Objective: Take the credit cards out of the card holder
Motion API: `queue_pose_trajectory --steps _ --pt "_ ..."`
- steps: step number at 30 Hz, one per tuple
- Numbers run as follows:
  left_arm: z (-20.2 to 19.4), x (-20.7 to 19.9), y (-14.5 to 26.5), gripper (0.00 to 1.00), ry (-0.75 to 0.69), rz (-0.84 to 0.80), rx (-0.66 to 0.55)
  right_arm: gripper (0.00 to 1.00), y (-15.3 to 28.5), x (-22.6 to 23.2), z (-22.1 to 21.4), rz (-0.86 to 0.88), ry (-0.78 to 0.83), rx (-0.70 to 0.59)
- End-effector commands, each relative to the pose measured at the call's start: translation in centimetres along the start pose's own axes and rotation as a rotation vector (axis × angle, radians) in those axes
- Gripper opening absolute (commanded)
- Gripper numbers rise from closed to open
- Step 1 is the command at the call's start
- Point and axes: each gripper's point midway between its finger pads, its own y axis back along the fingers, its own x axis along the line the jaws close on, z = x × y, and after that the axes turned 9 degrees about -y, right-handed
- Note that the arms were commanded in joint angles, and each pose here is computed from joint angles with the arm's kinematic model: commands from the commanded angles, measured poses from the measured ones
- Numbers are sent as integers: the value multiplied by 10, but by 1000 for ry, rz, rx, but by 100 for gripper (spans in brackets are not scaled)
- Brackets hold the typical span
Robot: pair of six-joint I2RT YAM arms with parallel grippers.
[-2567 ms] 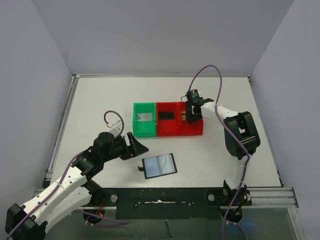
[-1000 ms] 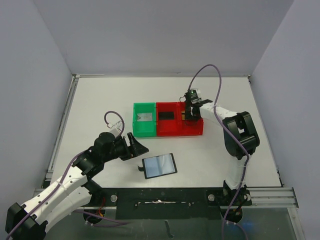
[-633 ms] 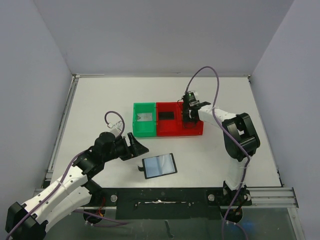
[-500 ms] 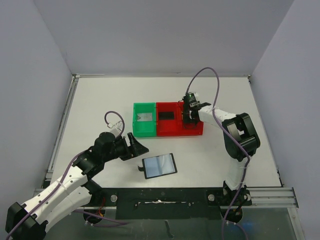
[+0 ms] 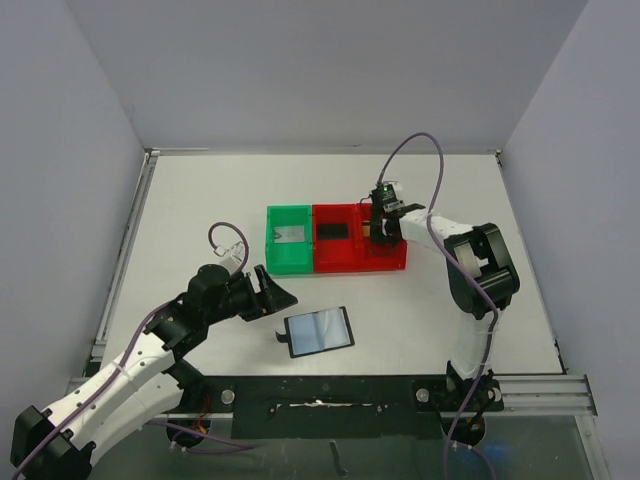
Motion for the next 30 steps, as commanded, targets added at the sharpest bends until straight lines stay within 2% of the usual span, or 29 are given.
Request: queue_pose_trajectory --steps 1,9,13,20,24,30 --pt "9 -11 3 71 -16 -45 -35 25 -3 6 30 4 -15 -82" --pt "10 -11 2 71 -15 -44 -38 26 5 9 37 12 -8 -96" --pt "12 -13 2 71 -17 -48 -39 28 26 17 46 52 2 -113" --pt "16 -18 2 71 -18 -49 -38 48 102 32 62 179 -5 -217" --pt "10 -22 -1 71 -20 -63 1 53 131 44 35 283 -22 -202" --pt "2 -19 -8 71 -28 -11 37 56 165 83 -46 481 -80 -115"
